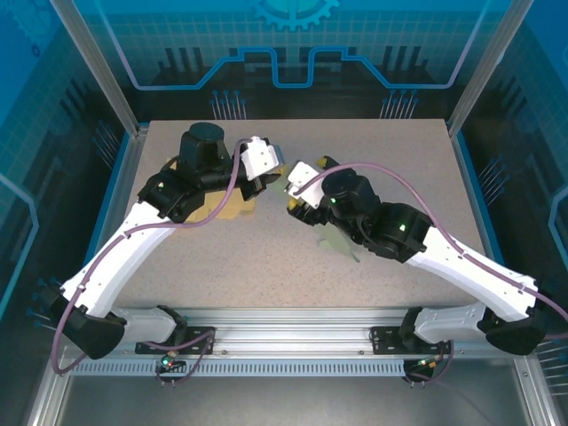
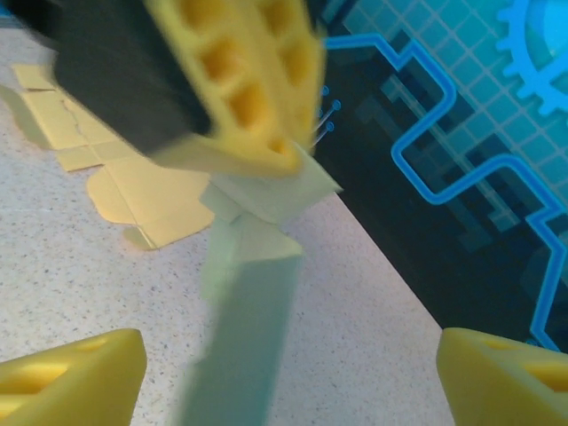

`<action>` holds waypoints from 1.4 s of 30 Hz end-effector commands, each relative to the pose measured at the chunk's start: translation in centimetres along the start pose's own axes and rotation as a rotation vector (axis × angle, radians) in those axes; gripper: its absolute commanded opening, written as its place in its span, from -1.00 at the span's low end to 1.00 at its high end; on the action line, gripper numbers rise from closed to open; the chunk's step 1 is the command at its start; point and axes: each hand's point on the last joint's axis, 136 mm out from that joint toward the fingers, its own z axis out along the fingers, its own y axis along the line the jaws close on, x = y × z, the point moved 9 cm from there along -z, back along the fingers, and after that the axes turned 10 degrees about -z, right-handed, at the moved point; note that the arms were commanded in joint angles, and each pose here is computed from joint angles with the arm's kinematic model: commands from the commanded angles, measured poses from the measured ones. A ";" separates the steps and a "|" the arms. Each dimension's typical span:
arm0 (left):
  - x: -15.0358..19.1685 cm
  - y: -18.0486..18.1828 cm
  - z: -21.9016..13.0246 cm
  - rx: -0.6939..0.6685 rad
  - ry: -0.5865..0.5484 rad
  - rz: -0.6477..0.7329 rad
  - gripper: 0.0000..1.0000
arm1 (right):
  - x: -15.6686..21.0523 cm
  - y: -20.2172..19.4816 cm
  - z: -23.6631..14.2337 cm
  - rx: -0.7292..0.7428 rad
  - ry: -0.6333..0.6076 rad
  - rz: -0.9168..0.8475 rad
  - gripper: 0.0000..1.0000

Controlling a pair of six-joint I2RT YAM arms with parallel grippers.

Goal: Fold the paper box

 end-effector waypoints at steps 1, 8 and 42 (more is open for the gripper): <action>-0.9 -0.6 -1.5 -0.014 -0.031 0.058 -1.00 | 0.3 -1.1 -0.2 0.004 -0.063 0.070 0.42; -1.4 -0.9 -1.7 0.005 -0.056 0.060 -1.00 | 1.4 -1.5 0.2 -0.050 -0.079 0.114 -0.58; 5.9 3.0 -0.6 -0.194 0.006 0.113 0.20 | 6.4 -2.7 -1.7 -0.360 -0.245 0.374 -1.00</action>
